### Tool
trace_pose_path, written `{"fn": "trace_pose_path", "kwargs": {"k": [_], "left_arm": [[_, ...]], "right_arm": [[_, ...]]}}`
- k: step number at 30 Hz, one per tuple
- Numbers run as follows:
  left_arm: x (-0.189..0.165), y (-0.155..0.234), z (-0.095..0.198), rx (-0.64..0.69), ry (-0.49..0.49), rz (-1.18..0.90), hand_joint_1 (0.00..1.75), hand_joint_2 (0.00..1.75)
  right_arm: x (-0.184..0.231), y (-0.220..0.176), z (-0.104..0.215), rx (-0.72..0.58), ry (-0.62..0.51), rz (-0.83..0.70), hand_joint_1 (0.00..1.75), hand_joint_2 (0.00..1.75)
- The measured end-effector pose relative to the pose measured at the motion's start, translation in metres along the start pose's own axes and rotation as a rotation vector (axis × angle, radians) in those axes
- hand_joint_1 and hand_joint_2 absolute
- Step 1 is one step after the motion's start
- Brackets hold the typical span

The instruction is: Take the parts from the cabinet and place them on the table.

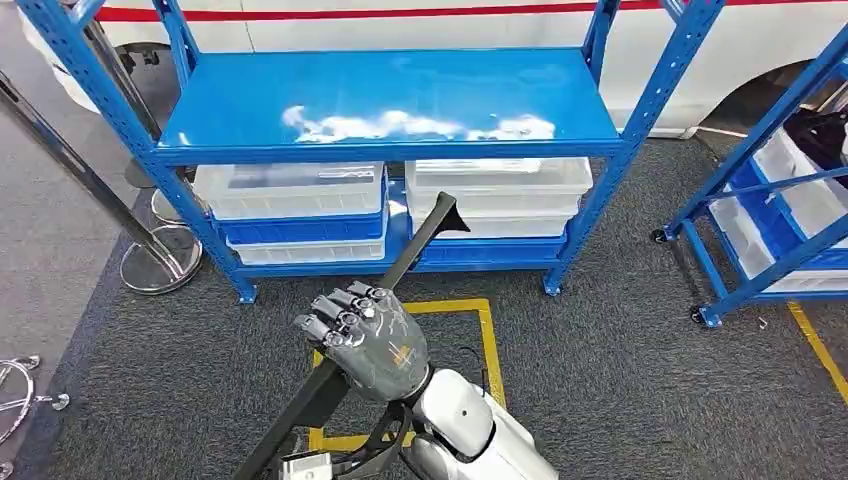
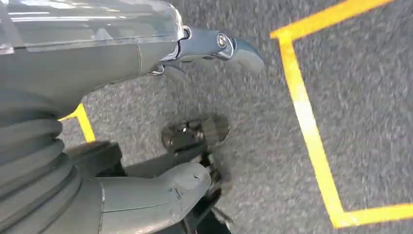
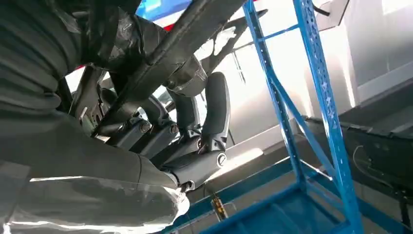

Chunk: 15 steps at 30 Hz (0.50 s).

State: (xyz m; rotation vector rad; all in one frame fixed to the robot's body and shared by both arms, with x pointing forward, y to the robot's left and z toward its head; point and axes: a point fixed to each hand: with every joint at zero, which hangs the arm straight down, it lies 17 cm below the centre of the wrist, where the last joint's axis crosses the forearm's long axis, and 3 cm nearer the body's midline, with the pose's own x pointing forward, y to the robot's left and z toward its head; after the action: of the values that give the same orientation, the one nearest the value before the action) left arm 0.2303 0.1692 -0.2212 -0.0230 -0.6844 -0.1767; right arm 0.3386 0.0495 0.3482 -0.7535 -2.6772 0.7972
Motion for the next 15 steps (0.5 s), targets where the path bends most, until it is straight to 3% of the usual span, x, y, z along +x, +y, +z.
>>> {"fn": "trace_pose_path", "kwargs": {"k": [15], "left_arm": [[-0.0040, -0.0007, 0.0011, -0.003, 0.009, -0.008, 0.00, 1.75]], "right_arm": [[-0.0017, 0.0060, 0.0046, 0.017, 0.018, 0.004, 1.75, 1.75]]}}
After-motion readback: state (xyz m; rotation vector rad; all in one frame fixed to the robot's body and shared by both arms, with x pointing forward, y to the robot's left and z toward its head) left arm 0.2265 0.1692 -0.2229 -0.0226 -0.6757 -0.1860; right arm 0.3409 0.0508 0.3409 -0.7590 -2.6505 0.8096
